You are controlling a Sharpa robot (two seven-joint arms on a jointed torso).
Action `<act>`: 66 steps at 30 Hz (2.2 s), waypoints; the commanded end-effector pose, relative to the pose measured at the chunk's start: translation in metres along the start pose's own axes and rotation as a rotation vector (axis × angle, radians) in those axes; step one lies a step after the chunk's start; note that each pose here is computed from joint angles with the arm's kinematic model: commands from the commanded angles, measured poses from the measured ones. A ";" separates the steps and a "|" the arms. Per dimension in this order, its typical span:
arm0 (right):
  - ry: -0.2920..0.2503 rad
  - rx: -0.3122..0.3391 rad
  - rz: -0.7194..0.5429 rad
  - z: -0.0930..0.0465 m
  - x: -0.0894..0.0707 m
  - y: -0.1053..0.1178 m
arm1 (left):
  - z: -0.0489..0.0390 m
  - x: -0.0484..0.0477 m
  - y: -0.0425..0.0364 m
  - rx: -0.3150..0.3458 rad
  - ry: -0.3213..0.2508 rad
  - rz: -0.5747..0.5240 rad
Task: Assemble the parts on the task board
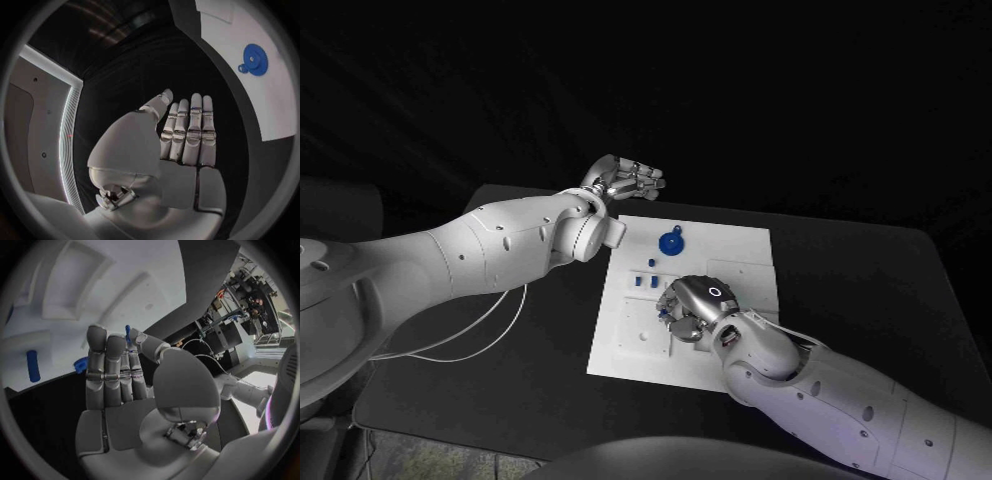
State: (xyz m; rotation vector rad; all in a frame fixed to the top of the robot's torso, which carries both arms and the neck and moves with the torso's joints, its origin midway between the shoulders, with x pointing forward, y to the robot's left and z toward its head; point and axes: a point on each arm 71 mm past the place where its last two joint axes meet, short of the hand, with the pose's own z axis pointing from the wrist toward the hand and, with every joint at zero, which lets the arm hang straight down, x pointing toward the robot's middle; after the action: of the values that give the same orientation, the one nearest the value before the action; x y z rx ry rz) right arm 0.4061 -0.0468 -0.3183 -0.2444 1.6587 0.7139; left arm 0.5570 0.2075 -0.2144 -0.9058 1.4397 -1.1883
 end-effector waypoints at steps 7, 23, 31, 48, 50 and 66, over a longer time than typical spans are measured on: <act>0.015 -0.003 -0.020 0.001 0.006 0.001 | 0.0001 0.0022 -0.0021 0.016 0.006 -0.008; 0.026 0.020 -0.035 0.001 0.015 -0.004 | -0.0002 0.0020 -0.0018 0.013 0.012 -0.008; 0.024 0.030 -0.040 0.001 0.015 -0.005 | -0.0002 0.0020 -0.0017 0.012 0.014 -0.007; 0.022 0.037 -0.054 0.002 0.015 -0.003 | 0.0000 0.0022 -0.0020 0.015 0.014 -0.007; 0.029 0.038 -0.059 0.002 0.016 -0.003 | 0.0000 0.0023 -0.0020 0.015 0.014 -0.007; 0.137 0.059 -0.128 0.003 0.028 0.006 | 0.0005 0.0045 -0.0025 0.015 0.020 -0.009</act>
State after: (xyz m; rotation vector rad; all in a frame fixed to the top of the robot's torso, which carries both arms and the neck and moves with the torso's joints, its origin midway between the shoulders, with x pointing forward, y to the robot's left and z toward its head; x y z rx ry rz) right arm 0.4035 -0.0345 -0.3332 -0.3104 1.7109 0.6162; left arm 0.5567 0.2059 -0.2144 -0.9036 1.4429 -1.1935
